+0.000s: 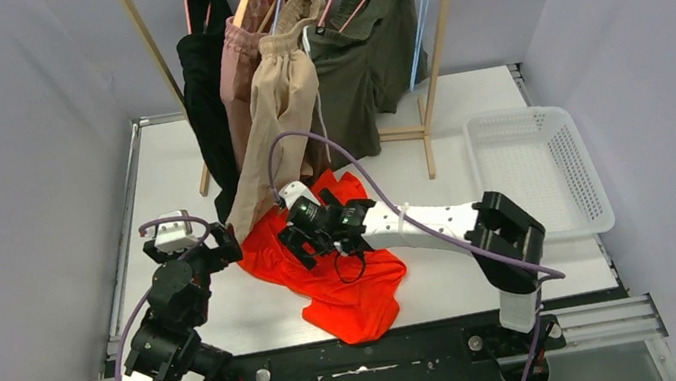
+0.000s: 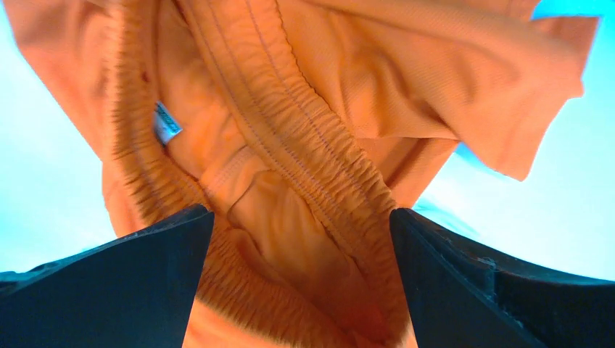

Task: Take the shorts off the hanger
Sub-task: Pick up the shorts at the center of the board.

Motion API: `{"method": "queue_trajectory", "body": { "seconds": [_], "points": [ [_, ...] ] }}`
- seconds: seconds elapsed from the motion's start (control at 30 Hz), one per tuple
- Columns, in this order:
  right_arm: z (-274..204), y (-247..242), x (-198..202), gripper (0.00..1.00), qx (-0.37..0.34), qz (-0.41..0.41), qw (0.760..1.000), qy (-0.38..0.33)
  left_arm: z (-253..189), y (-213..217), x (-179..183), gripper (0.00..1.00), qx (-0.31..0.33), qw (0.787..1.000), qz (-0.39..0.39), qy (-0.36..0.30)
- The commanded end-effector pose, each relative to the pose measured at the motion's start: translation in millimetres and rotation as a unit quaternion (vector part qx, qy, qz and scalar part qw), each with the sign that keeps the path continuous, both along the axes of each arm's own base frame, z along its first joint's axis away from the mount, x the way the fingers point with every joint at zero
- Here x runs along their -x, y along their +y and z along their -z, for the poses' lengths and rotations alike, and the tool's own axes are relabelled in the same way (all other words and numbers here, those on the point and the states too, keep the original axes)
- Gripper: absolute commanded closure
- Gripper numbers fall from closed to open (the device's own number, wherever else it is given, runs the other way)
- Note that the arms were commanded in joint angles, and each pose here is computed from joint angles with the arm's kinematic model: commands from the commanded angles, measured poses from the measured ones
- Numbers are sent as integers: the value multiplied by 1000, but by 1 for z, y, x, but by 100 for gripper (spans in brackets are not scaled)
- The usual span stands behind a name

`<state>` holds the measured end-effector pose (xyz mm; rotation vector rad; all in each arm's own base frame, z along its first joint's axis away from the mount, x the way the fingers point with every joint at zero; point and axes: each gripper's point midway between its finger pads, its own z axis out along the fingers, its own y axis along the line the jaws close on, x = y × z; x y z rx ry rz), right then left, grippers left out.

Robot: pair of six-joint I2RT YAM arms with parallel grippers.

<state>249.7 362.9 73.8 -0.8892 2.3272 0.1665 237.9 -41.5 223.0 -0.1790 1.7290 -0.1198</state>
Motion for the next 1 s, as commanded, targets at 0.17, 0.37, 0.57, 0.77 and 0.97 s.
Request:
{"method": "queue_trajectory", "body": {
  "seconds": [0.17,0.37,0.57,0.77,0.97],
  "points": [
    [-90,27,33,2,-160,-45,983,-80,-23,0,-3,13,18,999,-3,-43],
    [-54,43,34,2,-75,-88,980,-163,-24,0,-3,13,20,999,-3,-46],
    [-33,22,14,2,45,-13,983,-177,-21,17,-4,14,18,998,-51,-40],
    [-21,9,-2,3,-37,0,987,-159,-22,19,-3,14,22,997,-59,-42],
    [31,-12,-17,2,-97,63,993,29,-21,20,-4,15,22,997,-61,-42]
  ]
}}
